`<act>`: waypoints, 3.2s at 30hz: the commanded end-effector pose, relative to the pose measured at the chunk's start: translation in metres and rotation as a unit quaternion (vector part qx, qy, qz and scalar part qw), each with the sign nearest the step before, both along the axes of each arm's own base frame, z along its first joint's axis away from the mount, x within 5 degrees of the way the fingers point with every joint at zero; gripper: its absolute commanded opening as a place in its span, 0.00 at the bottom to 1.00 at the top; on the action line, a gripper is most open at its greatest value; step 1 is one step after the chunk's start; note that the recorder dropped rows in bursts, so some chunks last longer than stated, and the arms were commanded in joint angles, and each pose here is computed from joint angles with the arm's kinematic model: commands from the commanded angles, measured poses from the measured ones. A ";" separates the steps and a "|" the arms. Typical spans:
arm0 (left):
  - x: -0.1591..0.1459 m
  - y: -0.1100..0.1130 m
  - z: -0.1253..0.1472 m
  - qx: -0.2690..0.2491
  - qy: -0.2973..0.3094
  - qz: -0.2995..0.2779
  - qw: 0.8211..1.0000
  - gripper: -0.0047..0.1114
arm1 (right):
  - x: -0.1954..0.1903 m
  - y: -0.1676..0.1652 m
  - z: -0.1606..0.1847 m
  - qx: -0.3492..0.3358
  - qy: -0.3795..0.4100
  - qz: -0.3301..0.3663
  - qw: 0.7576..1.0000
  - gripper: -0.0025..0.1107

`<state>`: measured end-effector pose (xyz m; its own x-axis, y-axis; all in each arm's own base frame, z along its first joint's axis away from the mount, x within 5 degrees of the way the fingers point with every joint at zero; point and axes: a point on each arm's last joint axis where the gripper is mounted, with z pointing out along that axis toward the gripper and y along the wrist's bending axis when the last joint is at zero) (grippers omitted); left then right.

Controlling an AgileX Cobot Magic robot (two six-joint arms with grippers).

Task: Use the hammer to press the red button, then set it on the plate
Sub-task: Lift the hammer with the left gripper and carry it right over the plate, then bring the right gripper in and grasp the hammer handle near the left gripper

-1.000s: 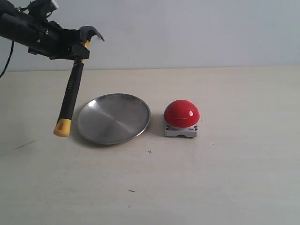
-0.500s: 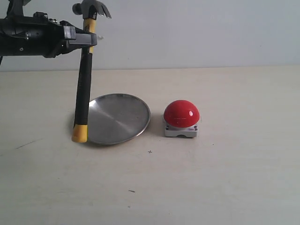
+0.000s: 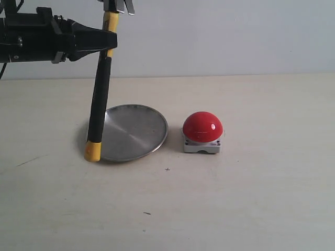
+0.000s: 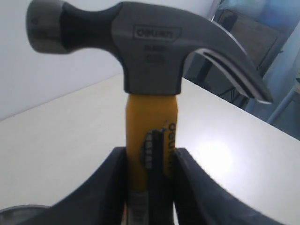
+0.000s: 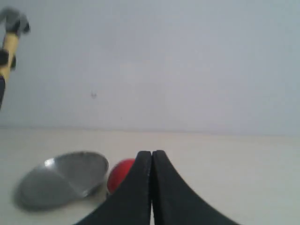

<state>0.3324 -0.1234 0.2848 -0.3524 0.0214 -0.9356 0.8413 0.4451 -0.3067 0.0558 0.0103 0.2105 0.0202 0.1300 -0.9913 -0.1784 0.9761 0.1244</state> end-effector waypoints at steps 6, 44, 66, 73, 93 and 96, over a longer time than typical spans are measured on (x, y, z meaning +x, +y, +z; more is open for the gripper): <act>0.000 0.000 0.019 -0.023 -0.038 0.004 0.999 0.04 | -0.005 -0.013 0.026 0.273 -0.122 -0.017 0.954 0.02; 0.015 -0.041 0.056 -0.023 -0.012 0.099 0.995 0.04 | 0.304 0.187 0.033 0.099 0.123 0.343 0.926 0.59; 0.010 -0.051 0.056 -0.029 0.000 0.087 0.996 0.04 | 0.304 0.193 0.028 0.100 0.152 0.307 0.934 0.42; 0.009 -0.052 0.056 -0.032 0.001 0.079 0.996 0.04 | 0.304 0.193 0.027 0.099 0.152 0.308 0.934 0.42; 0.006 -0.058 0.056 -0.032 0.005 0.077 0.997 0.04 | 0.305 0.191 0.023 0.098 0.177 0.287 0.936 0.02; 0.006 -0.058 0.056 -0.032 0.005 0.077 0.997 0.06 | 0.306 0.191 0.023 0.102 0.178 0.286 0.936 0.02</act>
<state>0.3425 -0.1802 0.3241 -0.3704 -0.0336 -0.9282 0.7534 0.5737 -0.3214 0.3594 0.2023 0.2347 -0.4252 0.2011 -0.8825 -0.5988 0.6686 0.4409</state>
